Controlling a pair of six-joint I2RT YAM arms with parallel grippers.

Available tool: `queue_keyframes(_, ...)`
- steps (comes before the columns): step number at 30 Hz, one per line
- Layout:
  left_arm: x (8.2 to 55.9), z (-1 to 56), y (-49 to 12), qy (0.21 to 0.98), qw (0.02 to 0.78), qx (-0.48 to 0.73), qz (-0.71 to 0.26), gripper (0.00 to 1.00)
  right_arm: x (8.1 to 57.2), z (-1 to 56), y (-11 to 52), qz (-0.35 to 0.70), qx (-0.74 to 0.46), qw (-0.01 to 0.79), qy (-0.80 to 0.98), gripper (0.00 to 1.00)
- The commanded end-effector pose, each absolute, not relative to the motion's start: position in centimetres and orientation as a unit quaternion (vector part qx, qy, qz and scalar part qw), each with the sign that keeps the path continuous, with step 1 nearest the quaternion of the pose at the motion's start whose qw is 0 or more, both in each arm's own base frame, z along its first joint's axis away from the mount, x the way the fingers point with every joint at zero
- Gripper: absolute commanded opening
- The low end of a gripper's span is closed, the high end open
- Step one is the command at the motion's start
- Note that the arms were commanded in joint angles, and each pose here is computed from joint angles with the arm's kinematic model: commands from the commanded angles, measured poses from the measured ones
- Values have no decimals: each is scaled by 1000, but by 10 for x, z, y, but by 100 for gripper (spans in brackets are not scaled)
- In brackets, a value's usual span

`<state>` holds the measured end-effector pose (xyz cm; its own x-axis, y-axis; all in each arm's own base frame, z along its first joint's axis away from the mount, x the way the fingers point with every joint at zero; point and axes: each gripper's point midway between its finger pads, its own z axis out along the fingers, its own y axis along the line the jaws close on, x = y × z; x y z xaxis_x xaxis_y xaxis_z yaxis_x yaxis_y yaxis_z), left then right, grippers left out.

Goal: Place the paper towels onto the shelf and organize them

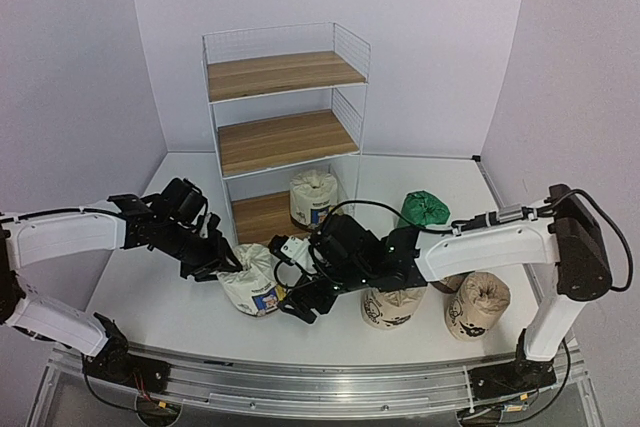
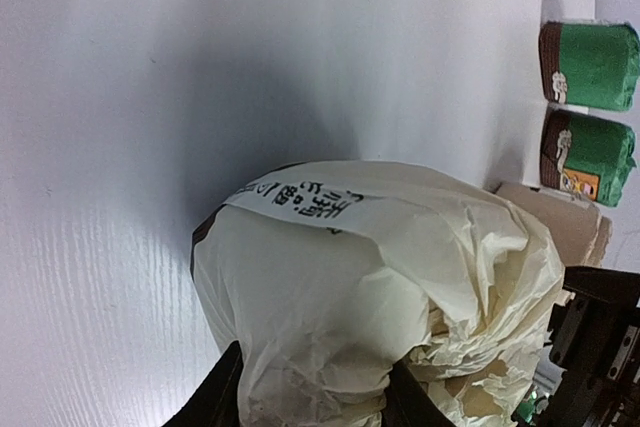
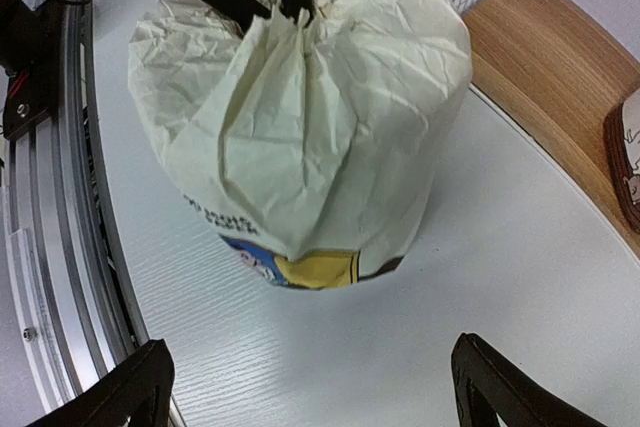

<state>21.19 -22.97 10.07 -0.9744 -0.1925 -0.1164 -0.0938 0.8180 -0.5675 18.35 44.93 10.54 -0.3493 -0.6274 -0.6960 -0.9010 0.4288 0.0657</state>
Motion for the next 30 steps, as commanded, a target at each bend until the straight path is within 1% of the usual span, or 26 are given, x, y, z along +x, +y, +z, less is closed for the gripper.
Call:
queue_keyframes(1,206,140,-255,934,96,-21,-344,17,180,147,472,263,-513,345,741,94)
queue_keyframes(8,201,143,-272,932,93,3,-351,15,163,156,478,300,-519,326,731,95)
queue_keyframes(13,201,150,-282,926,97,19,-364,13,172,158,476,287,-500,339,743,96)
queue_keyframes(16,200,148,-282,928,95,21,-360,9,181,163,473,278,-470,353,759,96)
queue_keyframes(26,192,147,-286,927,80,29,-365,9,185,171,478,282,-474,377,744,96)
queue_keyframes(30,190,147,-289,927,74,36,-367,8,186,167,484,276,-494,380,732,97)
